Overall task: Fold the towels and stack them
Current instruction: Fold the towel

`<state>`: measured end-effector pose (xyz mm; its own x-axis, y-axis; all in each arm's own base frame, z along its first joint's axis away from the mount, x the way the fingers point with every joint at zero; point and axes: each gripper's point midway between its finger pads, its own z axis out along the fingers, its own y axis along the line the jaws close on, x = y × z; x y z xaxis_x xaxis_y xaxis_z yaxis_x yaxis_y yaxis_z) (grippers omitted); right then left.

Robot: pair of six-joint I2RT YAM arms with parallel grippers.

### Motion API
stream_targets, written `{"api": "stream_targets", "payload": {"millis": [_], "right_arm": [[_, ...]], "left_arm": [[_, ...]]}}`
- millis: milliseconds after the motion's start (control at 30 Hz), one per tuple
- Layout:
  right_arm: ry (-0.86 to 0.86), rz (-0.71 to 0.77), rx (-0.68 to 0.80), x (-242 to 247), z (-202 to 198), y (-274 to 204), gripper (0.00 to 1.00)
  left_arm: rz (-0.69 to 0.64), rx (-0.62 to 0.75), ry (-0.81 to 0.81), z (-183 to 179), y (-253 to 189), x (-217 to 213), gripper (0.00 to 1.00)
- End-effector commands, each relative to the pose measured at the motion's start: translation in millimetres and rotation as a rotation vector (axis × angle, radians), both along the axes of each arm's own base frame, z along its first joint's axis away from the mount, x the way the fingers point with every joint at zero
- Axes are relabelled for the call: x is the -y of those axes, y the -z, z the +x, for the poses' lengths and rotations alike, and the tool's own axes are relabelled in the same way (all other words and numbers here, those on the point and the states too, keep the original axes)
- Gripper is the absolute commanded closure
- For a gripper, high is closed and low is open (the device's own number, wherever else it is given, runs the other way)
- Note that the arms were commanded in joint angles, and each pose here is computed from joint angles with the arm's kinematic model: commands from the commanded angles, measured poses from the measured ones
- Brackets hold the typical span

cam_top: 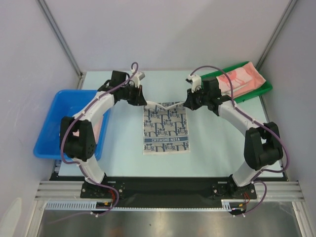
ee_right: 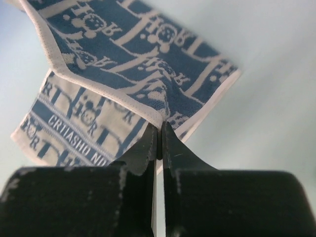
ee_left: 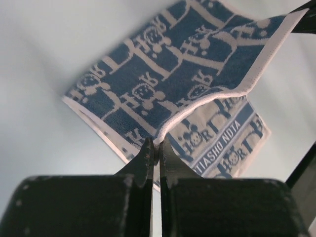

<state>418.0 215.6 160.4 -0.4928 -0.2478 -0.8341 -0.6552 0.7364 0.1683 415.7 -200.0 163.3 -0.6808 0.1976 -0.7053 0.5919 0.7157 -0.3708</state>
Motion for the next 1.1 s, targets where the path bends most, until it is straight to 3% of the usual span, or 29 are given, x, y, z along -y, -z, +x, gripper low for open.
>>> {"api": "stream_targets", "payload": {"millis": [0, 233, 767, 833, 967, 1067], "right_arm": [[0.082, -0.018, -0.088, 10.6, -34.8, 9.3, 1.00], [0.106, -0.033, -0.295, 20.6, -101.1, 39.9, 1.00], [0.096, -0.051, -0.437, 16.7, -165.5, 69.5, 0.98], [0.091, -0.057, -0.469, 16.9, -174.9, 81.5, 0.88], [0.120, -0.066, -0.520, 21.1, -187.1, 85.8, 0.77], [0.135, -0.072, -0.525, 24.5, -190.1, 76.6, 0.67]], "left_arm": [[0.010, -0.012, 0.057, -39.1, 7.6, 10.9, 1.00], [0.033, -0.107, 0.038, -89.7, 42.0, 2.5, 1.00], [0.171, -0.236, 0.027, -155.6, 80.9, -9.3, 0.99], [0.191, -0.255, 0.030, -163.4, 87.4, -9.8, 0.92], [0.216, -0.312, 0.043, -180.5, 93.8, -8.4, 0.64], [0.226, -0.322, 0.012, -185.0, 88.2, -13.0, 0.59]]}}
